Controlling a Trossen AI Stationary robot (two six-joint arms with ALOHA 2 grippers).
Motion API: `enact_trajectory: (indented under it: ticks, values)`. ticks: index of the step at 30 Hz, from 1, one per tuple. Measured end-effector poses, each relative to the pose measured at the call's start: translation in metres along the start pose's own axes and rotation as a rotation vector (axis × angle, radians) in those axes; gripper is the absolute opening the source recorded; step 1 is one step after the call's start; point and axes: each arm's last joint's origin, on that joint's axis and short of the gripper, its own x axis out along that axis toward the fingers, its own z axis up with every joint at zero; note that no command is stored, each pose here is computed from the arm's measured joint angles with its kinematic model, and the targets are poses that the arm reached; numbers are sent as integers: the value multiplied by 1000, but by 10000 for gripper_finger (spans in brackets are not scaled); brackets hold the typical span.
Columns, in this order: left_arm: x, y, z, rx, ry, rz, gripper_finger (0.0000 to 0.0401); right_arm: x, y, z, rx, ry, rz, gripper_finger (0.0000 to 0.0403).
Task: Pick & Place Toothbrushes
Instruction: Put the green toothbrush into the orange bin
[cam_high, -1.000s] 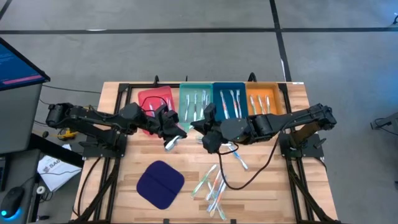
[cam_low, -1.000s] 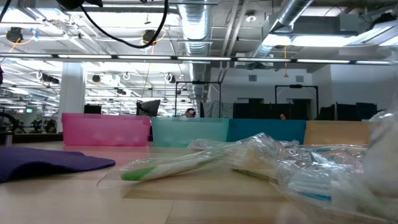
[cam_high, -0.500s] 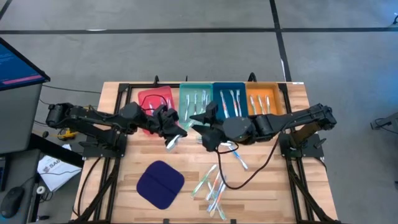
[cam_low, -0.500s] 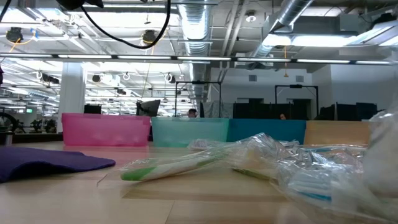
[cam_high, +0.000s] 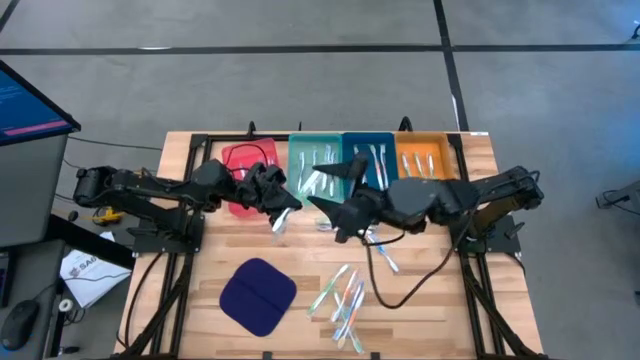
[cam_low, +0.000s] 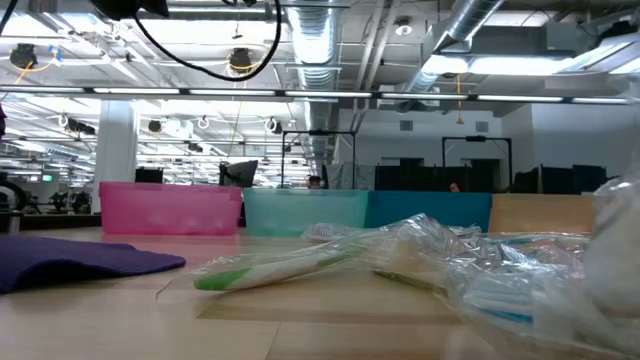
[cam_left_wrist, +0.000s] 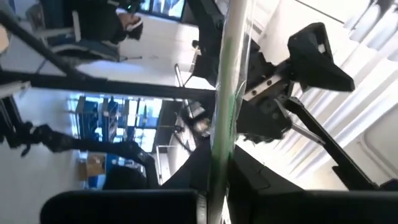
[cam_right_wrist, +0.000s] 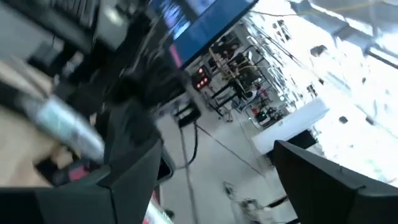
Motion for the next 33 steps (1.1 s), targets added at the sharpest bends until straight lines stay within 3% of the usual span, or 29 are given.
enact_trajectory:
  ticks: [5, 13, 19, 23, 27, 31, 33]
  values:
    - [-2, -3, 6, 66, -19, -16, 13, -14, -26, 9, 252, -8, 35, 305]
    - [-4, -5, 11, 186, -39, -21, 13, -20, -69, 5, 937, -85, 437, 305]
    - [-4, -5, 11, 268, -44, -20, 13, -11, -85, -12, 1345, 28, 522, 305]
    - [-4, -6, 11, 342, -59, -21, 13, 1, -90, -25, 1436, 57, 529, 305]
    - [-4, -5, 11, 369, -31, -16, 13, 14, -83, -44, 1384, 146, 575, 305]
    - [-4, -5, 10, 384, -13, -13, 13, 28, -63, -71, 1472, 313, 534, 305]
    - [-4, -5, 10, 397, -22, -14, 13, 32, -58, -79, 1526, 318, 492, 305]
